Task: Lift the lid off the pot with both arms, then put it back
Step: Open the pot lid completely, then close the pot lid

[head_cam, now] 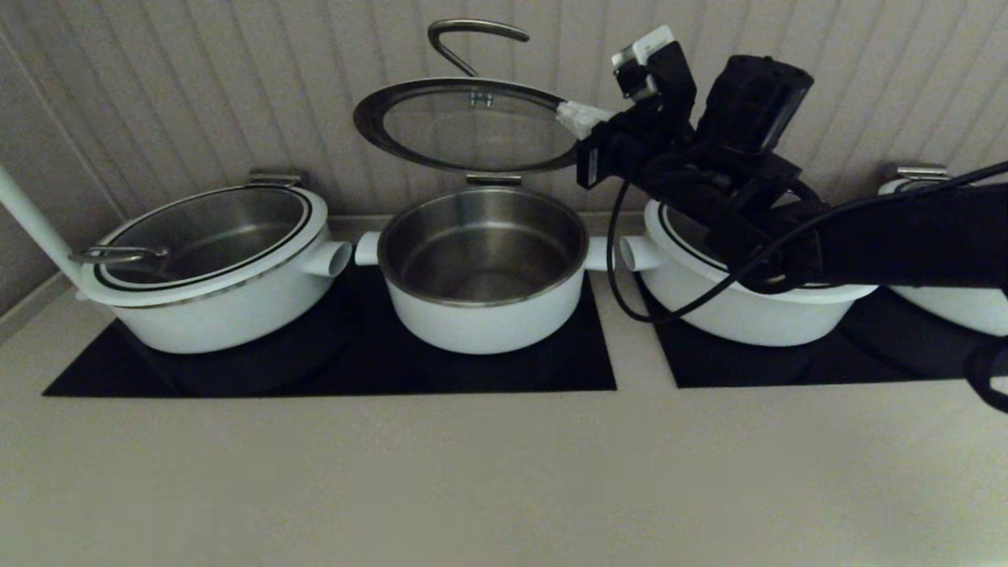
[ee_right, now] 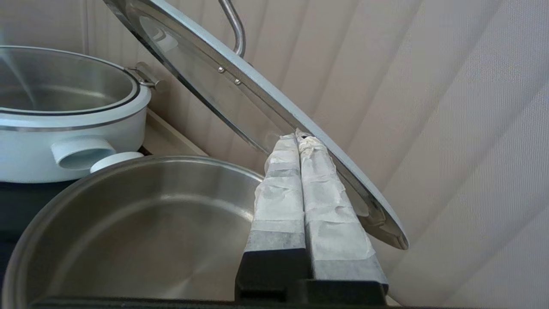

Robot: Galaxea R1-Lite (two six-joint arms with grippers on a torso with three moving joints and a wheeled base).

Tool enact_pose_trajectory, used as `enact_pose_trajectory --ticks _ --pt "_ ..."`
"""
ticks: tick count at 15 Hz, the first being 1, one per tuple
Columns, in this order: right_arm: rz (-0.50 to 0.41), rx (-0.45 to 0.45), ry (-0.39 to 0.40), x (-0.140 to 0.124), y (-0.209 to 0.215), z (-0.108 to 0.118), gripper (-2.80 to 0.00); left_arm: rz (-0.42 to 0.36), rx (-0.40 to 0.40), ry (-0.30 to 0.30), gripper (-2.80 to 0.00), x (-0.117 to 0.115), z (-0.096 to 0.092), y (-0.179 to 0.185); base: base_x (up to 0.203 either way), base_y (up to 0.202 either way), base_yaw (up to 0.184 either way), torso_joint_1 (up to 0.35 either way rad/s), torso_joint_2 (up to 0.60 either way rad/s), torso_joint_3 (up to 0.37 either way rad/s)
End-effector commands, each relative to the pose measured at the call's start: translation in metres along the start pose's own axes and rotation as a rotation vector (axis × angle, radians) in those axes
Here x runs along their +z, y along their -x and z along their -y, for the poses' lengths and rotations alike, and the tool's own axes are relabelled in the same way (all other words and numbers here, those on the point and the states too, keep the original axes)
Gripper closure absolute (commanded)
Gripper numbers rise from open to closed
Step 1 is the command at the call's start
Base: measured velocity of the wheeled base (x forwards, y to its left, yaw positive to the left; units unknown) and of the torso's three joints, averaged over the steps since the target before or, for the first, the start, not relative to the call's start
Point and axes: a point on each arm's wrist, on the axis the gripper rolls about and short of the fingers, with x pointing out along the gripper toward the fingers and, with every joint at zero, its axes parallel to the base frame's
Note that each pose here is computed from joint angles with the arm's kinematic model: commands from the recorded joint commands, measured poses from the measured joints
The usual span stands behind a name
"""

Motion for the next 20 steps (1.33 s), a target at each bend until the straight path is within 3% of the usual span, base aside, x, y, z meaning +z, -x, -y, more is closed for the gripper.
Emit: enact_pose_trajectory --ticks 1,11,20 --pt "0.001 0.002 0.002 0.005 0.004 0.000 0.00 0.001 0.001 0.000 0.00 0.000 0.000 0.000 0.000 0.000 0.000 0.000 0.00 0.000" --pt "-0.096 0.051 -0.027 0.010 0.046 -0.014 0.00 0.001 0.001 0.000 0.00 0.000 0.000 0.000 0.000 0.000 0.000 0.000 0.00 0.000" --pt "-0.111 0.062 -0.034 0.044 0.070 -0.005 0.00 0.001 0.001 0.000 0.00 0.000 0.000 0.000 0.000 0.000 0.000 0.000 0.00 0.000"
